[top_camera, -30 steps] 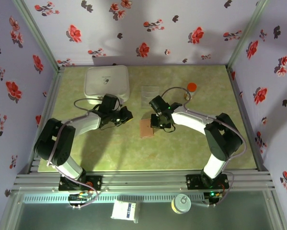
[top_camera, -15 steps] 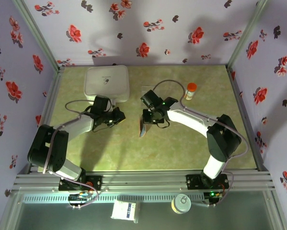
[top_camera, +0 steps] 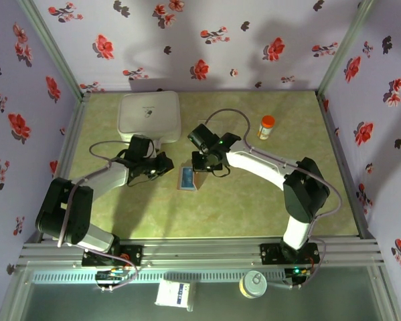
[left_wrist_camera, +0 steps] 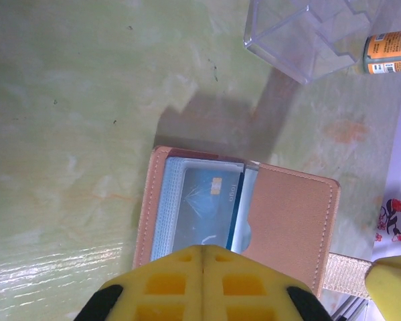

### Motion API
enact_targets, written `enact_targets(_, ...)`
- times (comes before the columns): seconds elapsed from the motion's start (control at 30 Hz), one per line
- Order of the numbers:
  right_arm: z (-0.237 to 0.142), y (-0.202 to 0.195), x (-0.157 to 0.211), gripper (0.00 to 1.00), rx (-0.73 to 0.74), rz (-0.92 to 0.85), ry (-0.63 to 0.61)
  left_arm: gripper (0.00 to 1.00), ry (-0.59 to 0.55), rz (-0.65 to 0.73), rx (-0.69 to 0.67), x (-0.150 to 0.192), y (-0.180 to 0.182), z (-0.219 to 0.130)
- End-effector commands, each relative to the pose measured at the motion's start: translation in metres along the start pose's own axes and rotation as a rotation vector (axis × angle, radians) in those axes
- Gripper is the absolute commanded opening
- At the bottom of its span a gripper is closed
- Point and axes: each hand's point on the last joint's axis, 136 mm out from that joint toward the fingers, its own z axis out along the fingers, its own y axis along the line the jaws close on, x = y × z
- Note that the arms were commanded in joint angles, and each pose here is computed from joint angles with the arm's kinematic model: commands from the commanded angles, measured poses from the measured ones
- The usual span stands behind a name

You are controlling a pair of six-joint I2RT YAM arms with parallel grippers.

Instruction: Take the credit cards out of the card holder

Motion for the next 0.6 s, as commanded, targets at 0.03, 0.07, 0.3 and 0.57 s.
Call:
enact_targets(0.03, -0.004, -0.015, 0.006, 0.11, 0.073, -0.02, 0.007, 0.02, 0.047, 0.006, -0.01, 0.011, 0.005, 0.007)
enact_targets(0.07, -0.004, -0.02, 0.007, 0.11, 0.085, -0.019, 0.007, 0.02, 0.054, 0.011, -0.009, 0.012, 0.003, 0.009)
enact_targets(0.3, -0.004, -0.058, 0.011, 0.11, 0.15, 0.027, -0.019, 0.01, 0.096, 0.012, -0.014, 0.019, -0.001, 0.03)
enact_targets(0.57, 0.019, -0.09, 0.023, 0.1, 0.172, 0.08, 0.009, 0.0, 0.134, -0.004, -0.035, 0.027, 0.008, 0.047)
